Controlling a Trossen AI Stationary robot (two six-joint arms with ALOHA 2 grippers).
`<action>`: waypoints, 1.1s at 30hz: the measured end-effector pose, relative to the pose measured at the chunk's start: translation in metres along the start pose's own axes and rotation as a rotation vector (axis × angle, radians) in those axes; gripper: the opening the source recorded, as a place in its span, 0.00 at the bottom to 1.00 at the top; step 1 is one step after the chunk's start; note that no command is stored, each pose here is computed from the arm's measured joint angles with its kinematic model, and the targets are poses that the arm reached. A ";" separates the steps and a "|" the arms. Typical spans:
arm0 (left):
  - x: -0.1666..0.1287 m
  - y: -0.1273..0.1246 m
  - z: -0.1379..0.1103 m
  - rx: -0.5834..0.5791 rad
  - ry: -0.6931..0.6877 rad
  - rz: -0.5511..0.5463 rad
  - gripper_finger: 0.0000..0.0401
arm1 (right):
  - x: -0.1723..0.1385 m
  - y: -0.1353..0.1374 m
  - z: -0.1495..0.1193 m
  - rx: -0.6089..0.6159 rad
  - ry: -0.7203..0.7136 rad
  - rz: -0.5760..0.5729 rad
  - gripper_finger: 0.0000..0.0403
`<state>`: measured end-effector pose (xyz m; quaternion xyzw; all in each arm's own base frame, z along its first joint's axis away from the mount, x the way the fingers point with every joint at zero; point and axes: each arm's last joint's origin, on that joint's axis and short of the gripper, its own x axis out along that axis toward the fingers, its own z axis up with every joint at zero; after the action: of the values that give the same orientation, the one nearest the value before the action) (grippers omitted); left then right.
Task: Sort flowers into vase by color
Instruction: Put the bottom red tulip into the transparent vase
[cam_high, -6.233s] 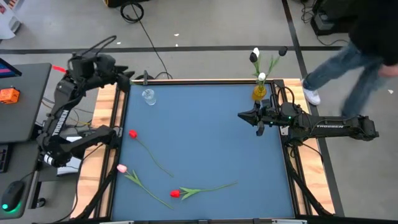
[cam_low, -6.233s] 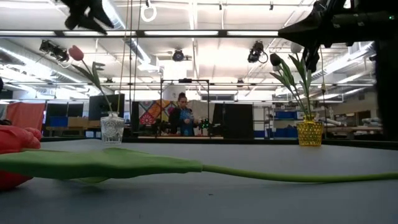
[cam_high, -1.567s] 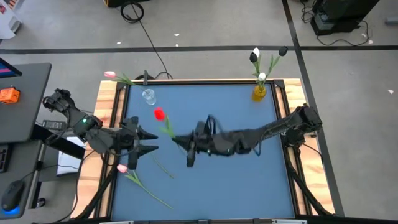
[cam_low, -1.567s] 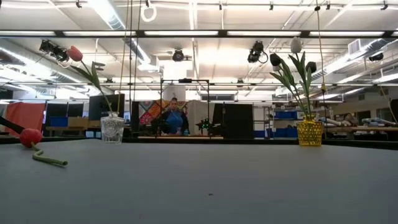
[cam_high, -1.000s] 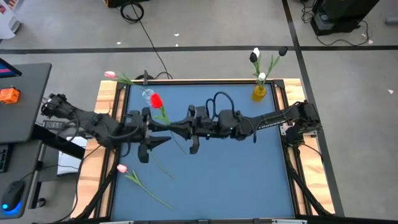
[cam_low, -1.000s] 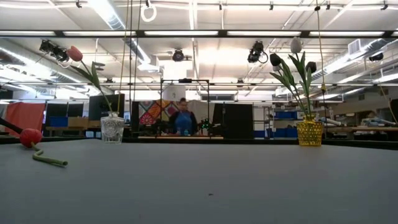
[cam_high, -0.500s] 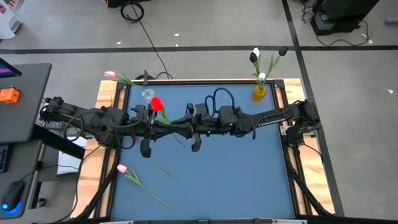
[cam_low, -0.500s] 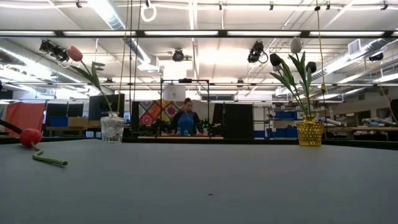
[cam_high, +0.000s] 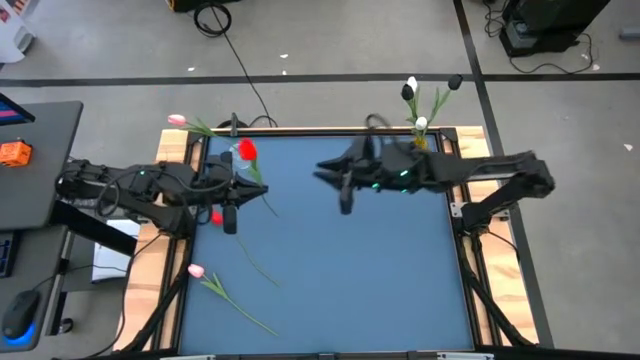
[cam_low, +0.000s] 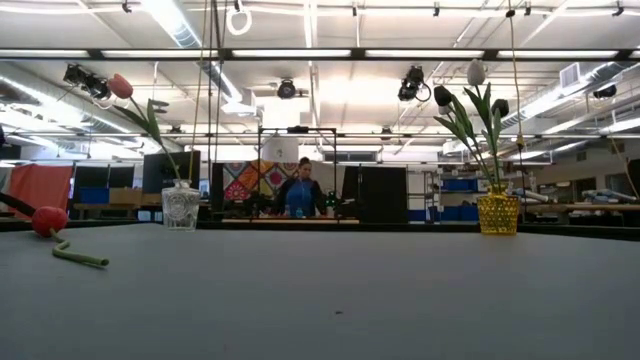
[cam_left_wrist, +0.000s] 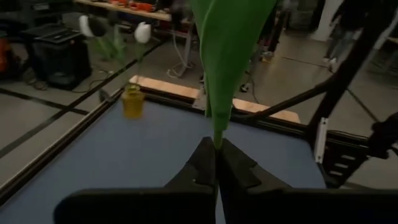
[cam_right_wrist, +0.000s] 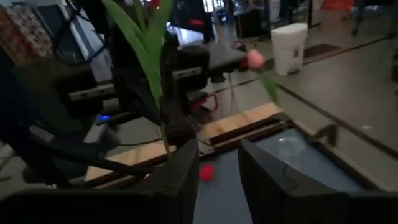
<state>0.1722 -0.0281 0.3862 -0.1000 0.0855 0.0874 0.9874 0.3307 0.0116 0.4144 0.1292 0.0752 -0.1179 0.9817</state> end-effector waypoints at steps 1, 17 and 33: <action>-0.001 0.002 0.000 0.000 0.003 0.011 0.01 | -0.009 -0.004 0.005 -0.006 0.004 -0.010 0.30; -0.002 0.025 0.002 0.047 0.019 0.110 0.01 | -0.124 -0.062 -0.060 0.104 0.121 -0.032 0.30; 0.032 0.051 0.004 0.052 -0.052 0.081 0.01 | -0.175 -0.094 -0.137 0.118 0.071 -0.024 0.29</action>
<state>0.1938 0.0270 0.3748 -0.0684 0.0663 0.1275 0.9873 0.1229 -0.0024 0.2928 0.1900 0.1043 -0.1292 0.9676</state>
